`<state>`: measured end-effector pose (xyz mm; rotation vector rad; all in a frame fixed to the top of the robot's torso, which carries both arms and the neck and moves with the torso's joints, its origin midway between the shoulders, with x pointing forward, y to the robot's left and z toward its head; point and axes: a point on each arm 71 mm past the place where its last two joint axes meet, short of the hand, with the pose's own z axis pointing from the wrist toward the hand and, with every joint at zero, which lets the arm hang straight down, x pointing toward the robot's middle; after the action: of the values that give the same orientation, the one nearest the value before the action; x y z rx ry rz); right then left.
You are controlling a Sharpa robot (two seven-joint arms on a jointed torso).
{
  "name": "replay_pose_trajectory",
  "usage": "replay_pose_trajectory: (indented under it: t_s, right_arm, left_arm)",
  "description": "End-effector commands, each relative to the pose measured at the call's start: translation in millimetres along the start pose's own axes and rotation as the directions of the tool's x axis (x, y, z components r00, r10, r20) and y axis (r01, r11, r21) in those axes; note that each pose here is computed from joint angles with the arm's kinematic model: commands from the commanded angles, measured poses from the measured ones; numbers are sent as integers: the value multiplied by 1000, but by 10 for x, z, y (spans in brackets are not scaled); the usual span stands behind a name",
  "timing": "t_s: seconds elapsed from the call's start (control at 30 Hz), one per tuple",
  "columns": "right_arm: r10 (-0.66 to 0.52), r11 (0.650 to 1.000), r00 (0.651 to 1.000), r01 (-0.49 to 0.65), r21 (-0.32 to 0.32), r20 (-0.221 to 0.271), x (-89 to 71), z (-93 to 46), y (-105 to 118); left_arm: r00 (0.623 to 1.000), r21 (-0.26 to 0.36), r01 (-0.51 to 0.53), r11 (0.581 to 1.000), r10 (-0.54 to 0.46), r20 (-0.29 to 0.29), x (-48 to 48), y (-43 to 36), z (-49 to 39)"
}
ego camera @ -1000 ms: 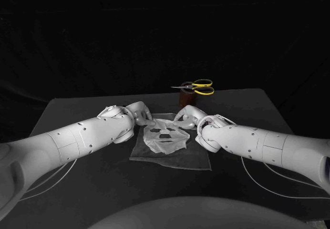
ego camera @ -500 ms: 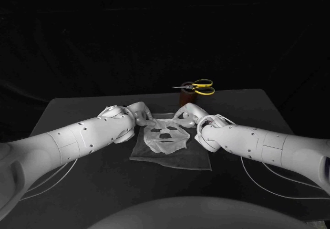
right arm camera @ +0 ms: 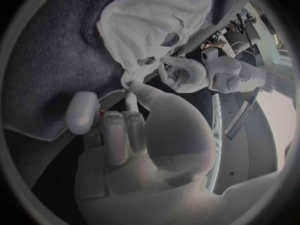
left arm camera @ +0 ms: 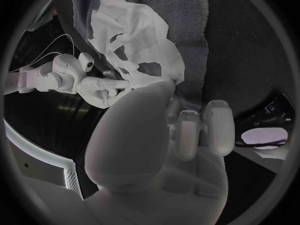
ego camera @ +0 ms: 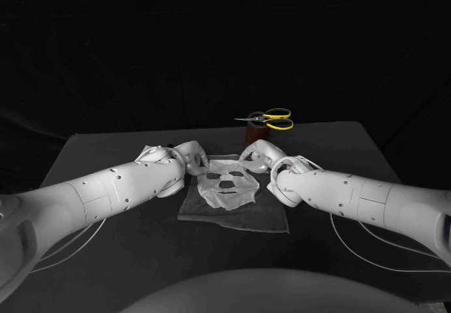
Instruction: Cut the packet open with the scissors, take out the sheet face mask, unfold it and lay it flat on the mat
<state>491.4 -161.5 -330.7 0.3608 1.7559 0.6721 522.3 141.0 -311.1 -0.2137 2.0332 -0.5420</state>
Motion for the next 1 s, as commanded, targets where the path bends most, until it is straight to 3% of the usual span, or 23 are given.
replay_pose_trajectory:
  t_s: [0.03, 0.43, 0.8, 1.0]
  right_arm:
    - [-4, 1000, 1000, 4, -3, 4, -15, 10, -4]
    - [16, 1000, 1000, -16, -7, 25, -49, 20, -22]
    - [49, 999, 997, -49, -7, 54, -89, 25, -46]
    - [59, 998, 997, -60, 8, 41, -87, 37, -62]
  left_arm:
    - [1000, 12, 19, 1000, -19, 22, -4, 4, 1]
    - [999, 13, 37, 999, -38, 40, -16, 27, -16]
    - [999, 1, 36, 999, -36, 14, 1, 40, -19]
    - [999, -7, 33, 999, -33, -4, 16, 43, -19]
